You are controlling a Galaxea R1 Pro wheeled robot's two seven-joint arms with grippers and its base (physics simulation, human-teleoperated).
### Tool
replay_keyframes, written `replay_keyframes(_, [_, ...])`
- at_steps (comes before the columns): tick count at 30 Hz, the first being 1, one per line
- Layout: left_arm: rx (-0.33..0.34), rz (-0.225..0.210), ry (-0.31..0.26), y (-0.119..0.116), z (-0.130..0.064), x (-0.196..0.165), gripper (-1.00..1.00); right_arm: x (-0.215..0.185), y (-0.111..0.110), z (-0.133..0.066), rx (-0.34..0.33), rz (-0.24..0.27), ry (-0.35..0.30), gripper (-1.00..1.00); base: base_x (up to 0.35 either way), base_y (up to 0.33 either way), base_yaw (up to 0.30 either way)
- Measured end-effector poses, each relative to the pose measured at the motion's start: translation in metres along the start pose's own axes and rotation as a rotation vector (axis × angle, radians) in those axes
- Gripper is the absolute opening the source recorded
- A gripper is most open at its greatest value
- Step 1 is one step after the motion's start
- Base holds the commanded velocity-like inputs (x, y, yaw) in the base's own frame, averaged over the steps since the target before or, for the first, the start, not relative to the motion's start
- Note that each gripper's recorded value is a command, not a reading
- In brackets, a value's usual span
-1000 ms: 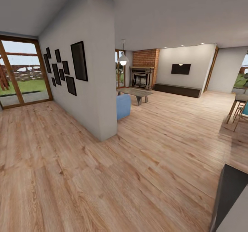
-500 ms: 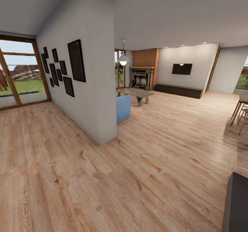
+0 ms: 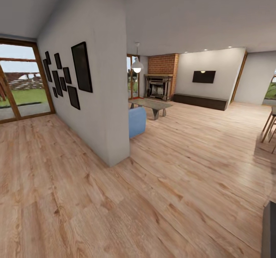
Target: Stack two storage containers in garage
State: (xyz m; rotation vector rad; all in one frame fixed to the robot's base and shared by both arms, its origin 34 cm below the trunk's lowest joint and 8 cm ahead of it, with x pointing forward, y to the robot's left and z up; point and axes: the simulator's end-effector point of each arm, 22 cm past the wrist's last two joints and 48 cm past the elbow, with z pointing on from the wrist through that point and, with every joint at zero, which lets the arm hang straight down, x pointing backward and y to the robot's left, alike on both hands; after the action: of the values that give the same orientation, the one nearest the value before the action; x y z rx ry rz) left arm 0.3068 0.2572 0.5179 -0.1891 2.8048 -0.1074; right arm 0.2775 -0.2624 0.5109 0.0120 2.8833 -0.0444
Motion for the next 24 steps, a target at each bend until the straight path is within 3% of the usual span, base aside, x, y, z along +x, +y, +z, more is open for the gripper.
replay_keyframes(9, [0.000, 0.000, 0.000, -0.0003, 0.0000, 0.0000, 1.00, -0.0001, 0.0003, 0.0000, 0.000, 0.000, 0.000, 1.00, 0.322, 0.000, -0.018])
replay_keyframes(24, [0.001, 0.000, 0.000, -0.0006, 0.0000, 0.0000, 1.00, 0.0000, 0.0000, 0.0000, 0.000, 0.000, 0.000, 1.00, 0.322, 0.000, -0.230])
